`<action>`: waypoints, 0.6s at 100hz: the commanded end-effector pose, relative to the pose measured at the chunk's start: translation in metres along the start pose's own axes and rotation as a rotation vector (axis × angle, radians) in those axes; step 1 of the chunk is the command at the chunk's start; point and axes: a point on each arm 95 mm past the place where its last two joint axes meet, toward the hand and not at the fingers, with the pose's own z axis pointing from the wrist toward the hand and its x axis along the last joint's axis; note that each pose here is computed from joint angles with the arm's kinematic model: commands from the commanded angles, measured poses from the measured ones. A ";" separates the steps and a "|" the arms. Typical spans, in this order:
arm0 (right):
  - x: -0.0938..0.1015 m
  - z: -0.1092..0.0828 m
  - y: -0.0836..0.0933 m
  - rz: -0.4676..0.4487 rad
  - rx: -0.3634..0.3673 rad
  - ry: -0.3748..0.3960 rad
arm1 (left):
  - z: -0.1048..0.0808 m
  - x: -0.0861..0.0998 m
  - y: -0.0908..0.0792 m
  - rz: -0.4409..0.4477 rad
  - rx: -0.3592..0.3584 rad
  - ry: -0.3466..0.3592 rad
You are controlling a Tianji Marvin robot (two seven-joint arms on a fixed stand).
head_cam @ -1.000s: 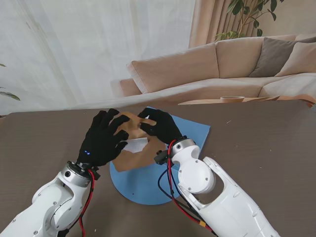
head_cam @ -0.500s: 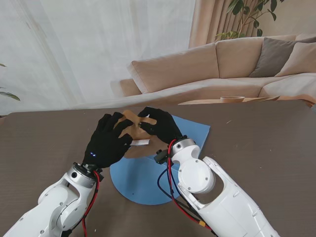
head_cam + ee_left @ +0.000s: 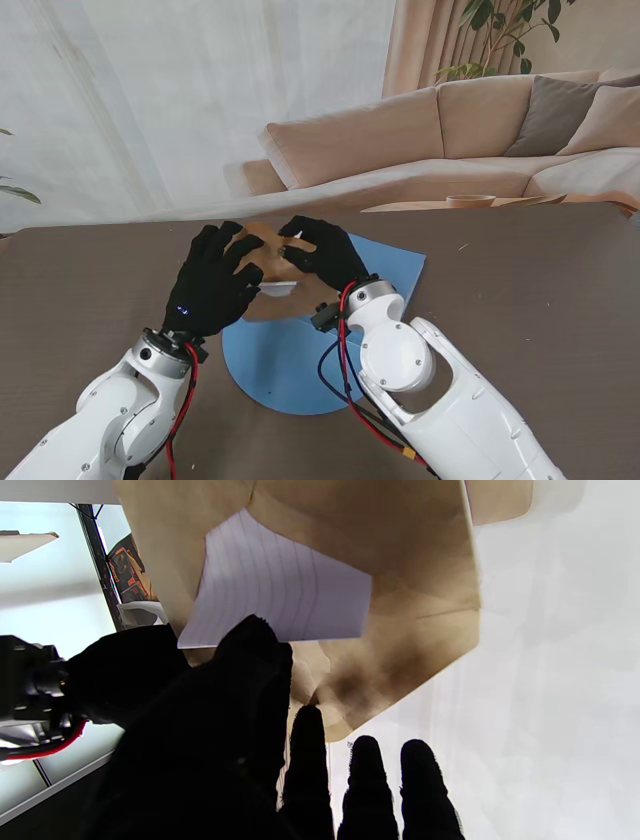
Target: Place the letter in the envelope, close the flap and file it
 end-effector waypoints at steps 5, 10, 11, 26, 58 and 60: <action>0.004 -0.001 -0.007 0.012 0.024 0.012 | 0.006 0.003 -0.002 -0.001 0.007 -0.006; 0.004 -0.001 -0.008 0.017 0.027 0.014 | 0.008 0.004 -0.002 0.007 0.015 -0.006; 0.005 -0.001 -0.008 0.019 0.028 0.015 | 0.008 0.004 -0.001 0.010 0.016 -0.005; 0.005 -0.002 -0.009 0.047 0.044 0.013 | 0.012 0.004 0.000 0.032 0.029 -0.007; 0.009 -0.002 -0.007 0.079 0.050 0.014 | 0.013 0.007 0.008 0.070 -0.001 0.000; 0.009 -0.002 -0.007 0.078 0.050 0.015 | 0.013 0.008 0.009 0.069 -0.003 0.000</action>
